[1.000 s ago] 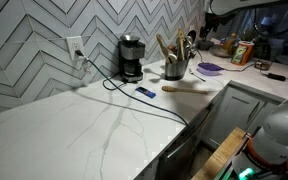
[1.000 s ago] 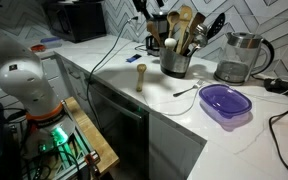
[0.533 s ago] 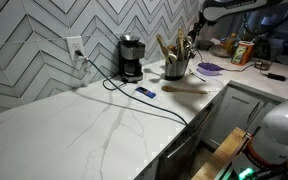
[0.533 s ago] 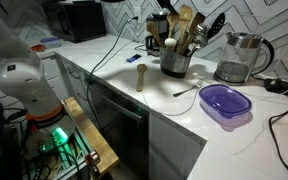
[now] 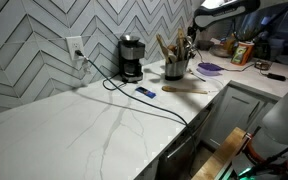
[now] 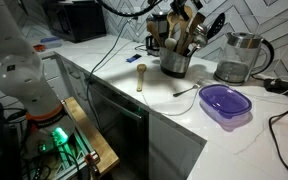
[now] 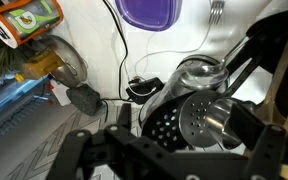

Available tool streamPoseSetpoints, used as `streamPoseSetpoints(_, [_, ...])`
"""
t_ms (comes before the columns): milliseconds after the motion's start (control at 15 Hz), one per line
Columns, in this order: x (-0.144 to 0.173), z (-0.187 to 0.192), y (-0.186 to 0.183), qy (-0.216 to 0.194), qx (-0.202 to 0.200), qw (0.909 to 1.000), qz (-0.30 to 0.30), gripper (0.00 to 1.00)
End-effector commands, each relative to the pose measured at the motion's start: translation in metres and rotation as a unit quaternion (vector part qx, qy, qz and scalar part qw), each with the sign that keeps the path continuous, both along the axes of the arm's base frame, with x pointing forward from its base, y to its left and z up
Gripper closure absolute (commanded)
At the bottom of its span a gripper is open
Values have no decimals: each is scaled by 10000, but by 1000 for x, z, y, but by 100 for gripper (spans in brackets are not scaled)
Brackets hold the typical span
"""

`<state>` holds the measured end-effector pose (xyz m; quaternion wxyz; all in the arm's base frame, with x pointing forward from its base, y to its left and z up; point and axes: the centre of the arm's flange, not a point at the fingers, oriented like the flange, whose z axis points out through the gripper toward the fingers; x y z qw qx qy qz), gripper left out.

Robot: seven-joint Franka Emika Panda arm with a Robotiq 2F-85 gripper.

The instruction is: Remove the metallic soup ladle from the utensils bucket and place it on the table

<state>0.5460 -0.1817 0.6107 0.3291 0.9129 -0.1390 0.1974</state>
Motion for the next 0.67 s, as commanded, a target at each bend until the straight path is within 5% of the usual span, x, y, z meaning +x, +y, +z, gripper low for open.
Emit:
streamPoseSetpoints(0, [20,-14,-9,-181,-92,9995,-250,0])
streamPoseSetpoints(133, [27,-20,-11,-243,-81,9991,-329,0])
streamPoseSetpoints(467, [39,-29,-14,-605,-62,9966,-551,23])
streamPoseSetpoints(600, [43,-31,-13,-717,12,9959,-558,22])
